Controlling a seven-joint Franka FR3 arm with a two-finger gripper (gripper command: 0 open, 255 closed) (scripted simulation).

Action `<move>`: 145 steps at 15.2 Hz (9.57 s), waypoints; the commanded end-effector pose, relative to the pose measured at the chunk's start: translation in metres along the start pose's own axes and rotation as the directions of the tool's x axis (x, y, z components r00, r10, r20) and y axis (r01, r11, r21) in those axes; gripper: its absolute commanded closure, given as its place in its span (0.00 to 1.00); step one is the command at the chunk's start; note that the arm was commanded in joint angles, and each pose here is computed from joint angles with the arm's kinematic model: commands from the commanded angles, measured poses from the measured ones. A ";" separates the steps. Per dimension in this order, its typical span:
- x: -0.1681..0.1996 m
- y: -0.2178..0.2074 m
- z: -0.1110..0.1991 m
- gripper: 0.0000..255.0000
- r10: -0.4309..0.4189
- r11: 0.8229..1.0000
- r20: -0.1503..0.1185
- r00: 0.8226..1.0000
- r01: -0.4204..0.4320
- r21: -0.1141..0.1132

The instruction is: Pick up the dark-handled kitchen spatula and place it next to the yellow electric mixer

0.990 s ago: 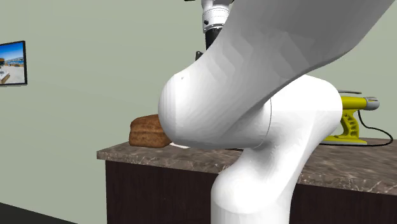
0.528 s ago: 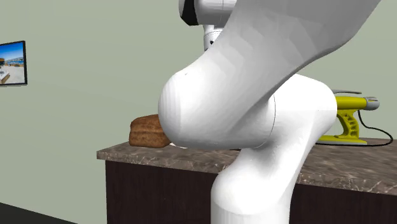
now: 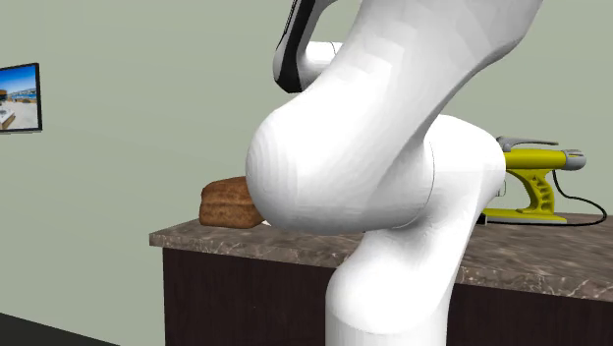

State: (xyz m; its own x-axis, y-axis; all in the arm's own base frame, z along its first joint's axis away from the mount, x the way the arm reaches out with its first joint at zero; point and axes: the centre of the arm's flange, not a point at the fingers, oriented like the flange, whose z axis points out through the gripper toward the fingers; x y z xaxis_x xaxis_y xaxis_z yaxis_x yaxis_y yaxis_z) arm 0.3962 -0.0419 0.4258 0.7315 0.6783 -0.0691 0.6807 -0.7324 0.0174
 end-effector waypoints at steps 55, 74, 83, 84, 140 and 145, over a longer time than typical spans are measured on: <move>0.028 0.005 -0.052 1.00 -0.335 0.942 -0.005 0.942 0.335 -0.007; 0.021 0.007 -0.152 1.00 -0.335 0.942 -0.005 0.942 0.335 -0.007; 0.018 0.007 -0.199 1.00 -0.335 0.942 -0.005 0.942 0.335 -0.007; 0.018 0.007 -0.205 1.00 -0.335 0.942 -0.005 0.942 0.335 -0.007; -0.619 0.182 -0.187 1.00 -0.335 0.942 -0.005 0.942 0.335 -0.007; -0.651 0.191 -0.174 1.00 -0.335 0.942 -0.005 0.942 0.335 -0.007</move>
State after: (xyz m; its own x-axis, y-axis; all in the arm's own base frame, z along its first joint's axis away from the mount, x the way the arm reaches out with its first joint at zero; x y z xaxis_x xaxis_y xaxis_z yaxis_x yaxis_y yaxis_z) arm 0.0577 -0.6115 0.6508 0.4620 0.8844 -0.0659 0.8864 -0.4630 0.0010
